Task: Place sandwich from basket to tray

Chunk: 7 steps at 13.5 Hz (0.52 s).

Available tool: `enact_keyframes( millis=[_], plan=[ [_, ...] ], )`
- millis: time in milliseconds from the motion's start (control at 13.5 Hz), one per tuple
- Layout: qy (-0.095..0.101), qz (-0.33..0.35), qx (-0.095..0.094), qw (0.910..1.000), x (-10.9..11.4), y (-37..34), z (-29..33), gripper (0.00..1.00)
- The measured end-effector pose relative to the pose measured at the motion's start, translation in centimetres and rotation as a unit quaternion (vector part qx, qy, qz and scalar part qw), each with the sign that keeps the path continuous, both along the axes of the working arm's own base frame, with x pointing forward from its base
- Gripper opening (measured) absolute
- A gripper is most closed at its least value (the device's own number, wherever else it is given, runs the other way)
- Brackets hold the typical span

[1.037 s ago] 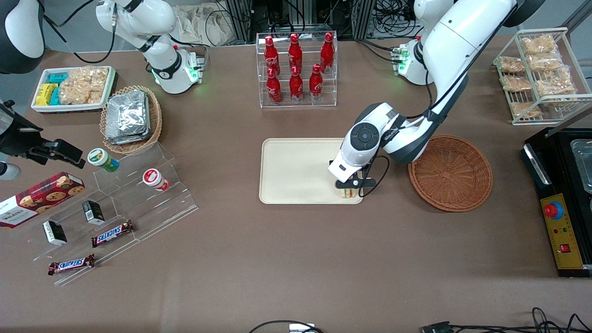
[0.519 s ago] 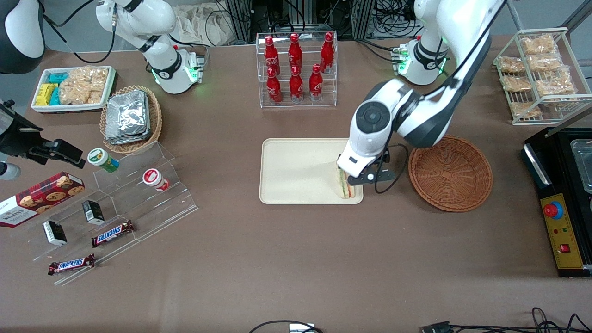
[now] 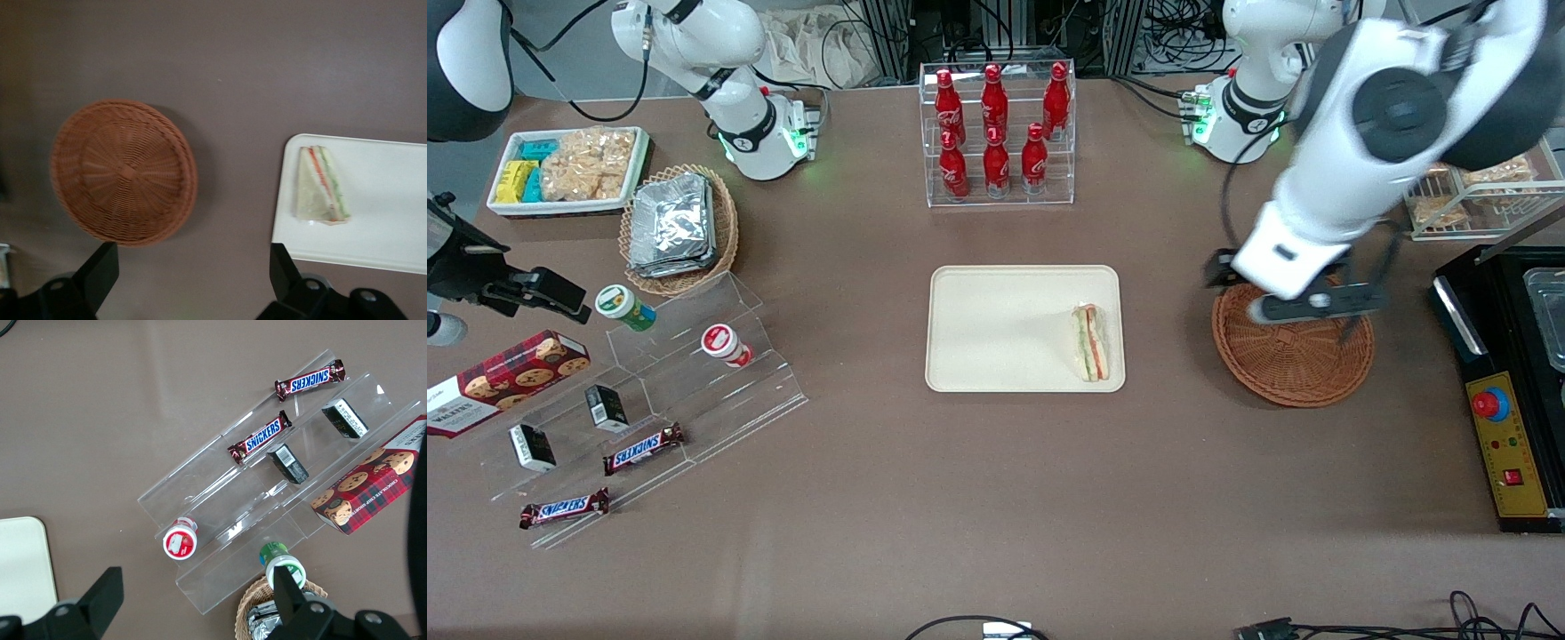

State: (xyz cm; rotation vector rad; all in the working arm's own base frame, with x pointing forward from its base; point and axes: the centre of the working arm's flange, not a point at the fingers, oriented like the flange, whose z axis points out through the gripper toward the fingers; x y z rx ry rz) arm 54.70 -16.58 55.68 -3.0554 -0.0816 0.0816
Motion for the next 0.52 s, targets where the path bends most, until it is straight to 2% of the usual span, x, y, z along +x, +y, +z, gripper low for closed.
enact_keyframes(
  millis=[148, 519],
  plan=[
    [-0.007, -0.009, -0.003, 0.9999, -0.2, 5.3, 1.7, 1.0],
    [-0.004, 0.011, -0.034, 0.9994, -0.2, 13.1, 2.7, 1.0]
  ],
)
